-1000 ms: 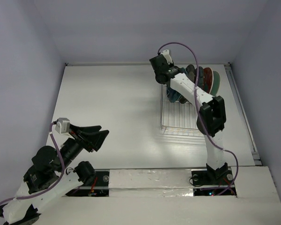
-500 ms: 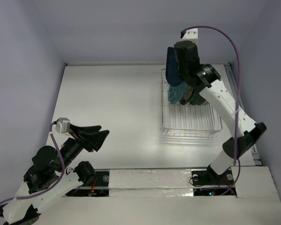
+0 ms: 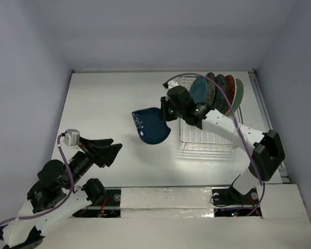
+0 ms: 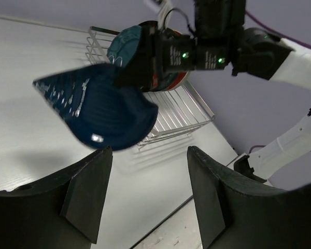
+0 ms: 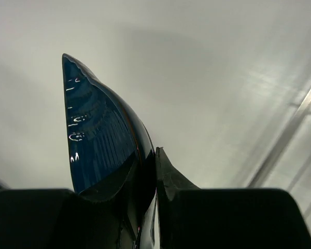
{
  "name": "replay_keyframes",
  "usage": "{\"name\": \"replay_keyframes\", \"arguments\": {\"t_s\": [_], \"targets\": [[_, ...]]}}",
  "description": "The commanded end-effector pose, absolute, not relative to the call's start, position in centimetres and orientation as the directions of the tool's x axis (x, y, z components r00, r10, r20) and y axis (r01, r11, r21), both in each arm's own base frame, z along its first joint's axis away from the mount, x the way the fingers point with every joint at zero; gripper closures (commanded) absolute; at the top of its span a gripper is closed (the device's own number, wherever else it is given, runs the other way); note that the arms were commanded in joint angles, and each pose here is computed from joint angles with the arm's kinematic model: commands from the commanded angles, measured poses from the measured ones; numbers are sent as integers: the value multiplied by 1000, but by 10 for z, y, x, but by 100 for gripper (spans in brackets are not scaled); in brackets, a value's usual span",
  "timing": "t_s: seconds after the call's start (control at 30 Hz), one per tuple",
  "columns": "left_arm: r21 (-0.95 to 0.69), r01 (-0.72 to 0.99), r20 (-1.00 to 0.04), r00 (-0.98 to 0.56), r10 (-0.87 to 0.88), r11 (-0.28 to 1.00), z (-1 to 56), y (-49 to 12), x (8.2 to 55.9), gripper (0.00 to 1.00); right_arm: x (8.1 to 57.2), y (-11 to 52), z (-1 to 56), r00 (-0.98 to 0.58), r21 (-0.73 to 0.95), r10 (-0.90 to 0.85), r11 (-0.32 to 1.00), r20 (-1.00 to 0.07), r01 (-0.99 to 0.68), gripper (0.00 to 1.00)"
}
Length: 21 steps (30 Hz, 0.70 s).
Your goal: Unload the plates from the dish rack
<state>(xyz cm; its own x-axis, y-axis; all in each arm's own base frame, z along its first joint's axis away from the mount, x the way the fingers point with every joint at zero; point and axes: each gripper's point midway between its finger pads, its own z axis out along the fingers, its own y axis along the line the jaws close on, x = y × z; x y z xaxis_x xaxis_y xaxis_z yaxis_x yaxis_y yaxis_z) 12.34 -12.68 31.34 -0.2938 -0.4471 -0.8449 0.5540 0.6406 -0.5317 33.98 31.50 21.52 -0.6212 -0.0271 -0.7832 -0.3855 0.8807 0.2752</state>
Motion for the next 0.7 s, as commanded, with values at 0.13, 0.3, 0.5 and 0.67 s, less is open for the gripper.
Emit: {"name": "replay_keyframes", "arguments": {"t_s": [0.13, 0.3, 0.5, 0.67], "targets": [[-542, 554, -838, -304, -452, 632, 315, -133, 126, 44, 333, 380, 240, -615, 540, 161, 677, -772, -500, 100], [-539, 549, -841, -312, -442, 638, 312, -135, 128, 44, 324, 392, 188, -677, 530, 90, 700, -730, -478, 100], [-542, 543, -840, -322, -437, 642, 310, -137, 129, 44, 333, 399, 152, -690, 517, 89, 732, -718, -444, 100], [-540, 539, -842, -327, -429, 646, 308, -138, 130, 44, 340, 381, 119, -691, 456, 92, 811, -717, -367, 100]]}}
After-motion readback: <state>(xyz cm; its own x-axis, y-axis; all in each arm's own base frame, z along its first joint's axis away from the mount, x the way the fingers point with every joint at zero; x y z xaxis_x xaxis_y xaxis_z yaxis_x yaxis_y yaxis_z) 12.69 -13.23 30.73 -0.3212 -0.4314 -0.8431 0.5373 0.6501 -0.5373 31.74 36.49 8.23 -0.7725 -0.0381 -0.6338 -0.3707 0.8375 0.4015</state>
